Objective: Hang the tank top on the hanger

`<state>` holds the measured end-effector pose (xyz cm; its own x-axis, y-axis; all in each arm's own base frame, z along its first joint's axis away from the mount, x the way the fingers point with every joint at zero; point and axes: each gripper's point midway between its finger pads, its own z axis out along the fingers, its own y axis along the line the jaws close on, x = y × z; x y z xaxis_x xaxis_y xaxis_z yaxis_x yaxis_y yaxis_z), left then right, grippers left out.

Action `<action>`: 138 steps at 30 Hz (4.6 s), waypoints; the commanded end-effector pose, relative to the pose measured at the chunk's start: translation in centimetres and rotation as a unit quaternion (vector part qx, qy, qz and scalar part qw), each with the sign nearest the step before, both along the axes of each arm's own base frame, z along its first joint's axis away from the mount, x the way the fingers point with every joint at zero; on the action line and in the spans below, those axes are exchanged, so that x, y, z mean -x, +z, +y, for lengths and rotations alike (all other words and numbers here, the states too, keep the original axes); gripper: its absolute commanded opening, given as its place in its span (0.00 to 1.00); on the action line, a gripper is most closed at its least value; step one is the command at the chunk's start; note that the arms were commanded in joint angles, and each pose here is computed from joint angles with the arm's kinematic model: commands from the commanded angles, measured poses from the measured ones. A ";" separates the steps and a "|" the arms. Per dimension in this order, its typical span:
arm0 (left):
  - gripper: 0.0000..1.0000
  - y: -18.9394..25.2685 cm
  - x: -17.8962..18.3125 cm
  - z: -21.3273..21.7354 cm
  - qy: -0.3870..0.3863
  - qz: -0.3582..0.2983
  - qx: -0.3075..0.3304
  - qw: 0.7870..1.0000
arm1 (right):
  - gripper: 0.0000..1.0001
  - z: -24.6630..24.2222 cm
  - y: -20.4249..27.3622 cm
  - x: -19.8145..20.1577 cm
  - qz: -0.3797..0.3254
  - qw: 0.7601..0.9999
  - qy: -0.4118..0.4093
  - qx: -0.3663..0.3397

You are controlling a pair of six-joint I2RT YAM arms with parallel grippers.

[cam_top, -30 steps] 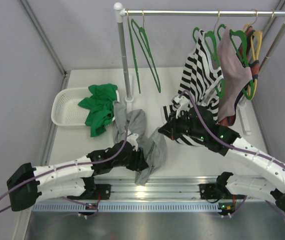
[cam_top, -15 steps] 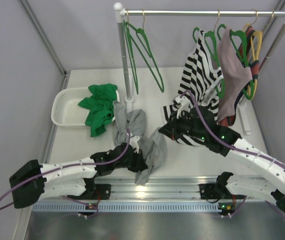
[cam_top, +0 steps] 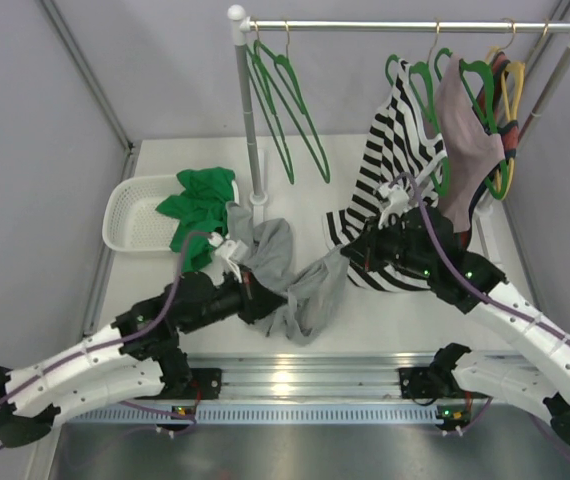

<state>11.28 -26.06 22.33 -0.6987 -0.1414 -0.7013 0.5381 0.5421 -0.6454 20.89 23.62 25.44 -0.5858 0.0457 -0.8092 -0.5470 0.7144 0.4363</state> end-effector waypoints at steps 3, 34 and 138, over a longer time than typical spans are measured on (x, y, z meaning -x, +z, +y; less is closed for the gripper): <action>0.00 10.9 -0.7 2.8 0.037 -0.085 0.039 0.995 | 0.00 -1.4 7.7 0.3 -0.062 0.997 -0.002 -0.050; 0.00 23.1 -7.4 5.6 0.201 -0.193 -0.024 0.960 | 0.00 -1.9 20.4 -0.3 -0.129 0.987 -0.020 -0.097; 0.43 1.8 -10.1 7.8 0.208 -0.023 -0.105 0.972 | 0.50 5.9 19.1 -19.8 -0.205 0.969 -0.113 0.083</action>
